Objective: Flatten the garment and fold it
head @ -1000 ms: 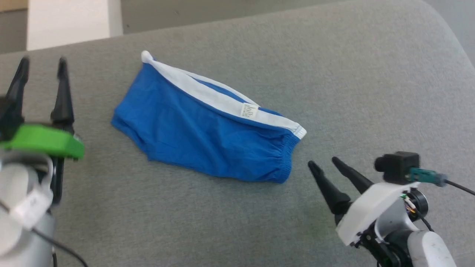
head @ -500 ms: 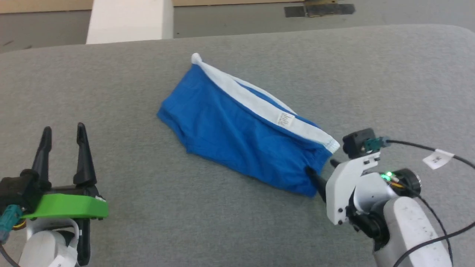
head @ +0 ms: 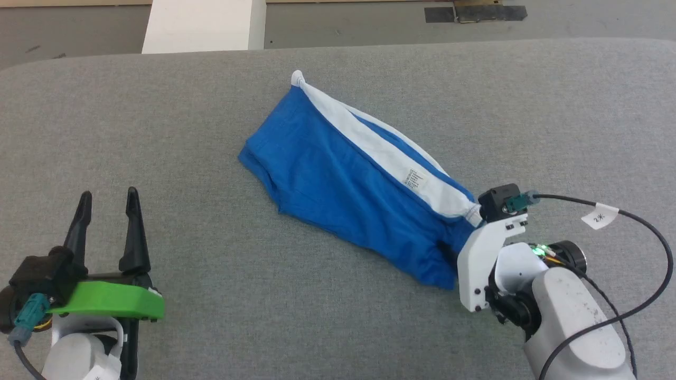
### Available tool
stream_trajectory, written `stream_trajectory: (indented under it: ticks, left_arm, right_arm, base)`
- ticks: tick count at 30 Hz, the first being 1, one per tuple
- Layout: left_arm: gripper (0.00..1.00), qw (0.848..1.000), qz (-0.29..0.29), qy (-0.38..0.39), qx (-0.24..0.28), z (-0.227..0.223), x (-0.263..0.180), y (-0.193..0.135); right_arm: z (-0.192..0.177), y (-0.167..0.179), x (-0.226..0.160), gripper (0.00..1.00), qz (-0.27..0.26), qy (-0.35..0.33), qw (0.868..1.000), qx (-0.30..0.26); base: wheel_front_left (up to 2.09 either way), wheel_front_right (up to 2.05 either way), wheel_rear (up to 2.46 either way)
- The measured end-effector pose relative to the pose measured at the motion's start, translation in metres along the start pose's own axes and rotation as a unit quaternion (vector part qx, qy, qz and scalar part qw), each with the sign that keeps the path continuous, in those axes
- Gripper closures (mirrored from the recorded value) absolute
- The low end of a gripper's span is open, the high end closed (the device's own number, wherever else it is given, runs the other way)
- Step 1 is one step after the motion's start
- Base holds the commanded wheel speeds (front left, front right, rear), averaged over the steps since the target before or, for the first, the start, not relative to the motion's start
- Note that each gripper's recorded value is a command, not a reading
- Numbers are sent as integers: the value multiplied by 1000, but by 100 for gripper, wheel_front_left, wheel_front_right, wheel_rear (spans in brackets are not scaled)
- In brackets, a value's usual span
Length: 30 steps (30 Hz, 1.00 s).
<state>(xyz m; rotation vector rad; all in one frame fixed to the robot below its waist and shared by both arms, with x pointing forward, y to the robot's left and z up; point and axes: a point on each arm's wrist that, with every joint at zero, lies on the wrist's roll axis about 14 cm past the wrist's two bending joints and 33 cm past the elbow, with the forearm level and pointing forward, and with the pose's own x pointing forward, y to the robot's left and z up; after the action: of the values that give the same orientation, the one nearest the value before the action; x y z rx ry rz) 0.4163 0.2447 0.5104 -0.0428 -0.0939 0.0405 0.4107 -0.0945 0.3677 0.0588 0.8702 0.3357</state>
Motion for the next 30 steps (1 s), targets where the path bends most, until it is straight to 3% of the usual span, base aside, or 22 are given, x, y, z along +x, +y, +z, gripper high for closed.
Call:
stream_trajectory:
  ticks: [8, 15, 24, 30]
  left_arm:
    - [0, 1000, -16, 23, -11, -13, 0, -8]
    - [0, 989, -79, 112, -51, -31, 35, -57]
    - [0, 938, -120, 323, -26, -76, 80, -98]
    - [0, 916, -126, 380, 18, -94, 99, -105]
  right_arm:
    - [7, -2, 0, 100, 1, -15, 1000, 9]
    - [15, -4, 0, 100, 5, -34, 999, 21]
    - [21, 0, 1, 100, 18, -45, 998, 26]
    - [24, -1, 6, 100, 22, -46, 999, 20]
  base:
    - [0, 0, 0]
    - [0, 0, 0]
    - [0, 0, 0]
    - [0, 0, 0]
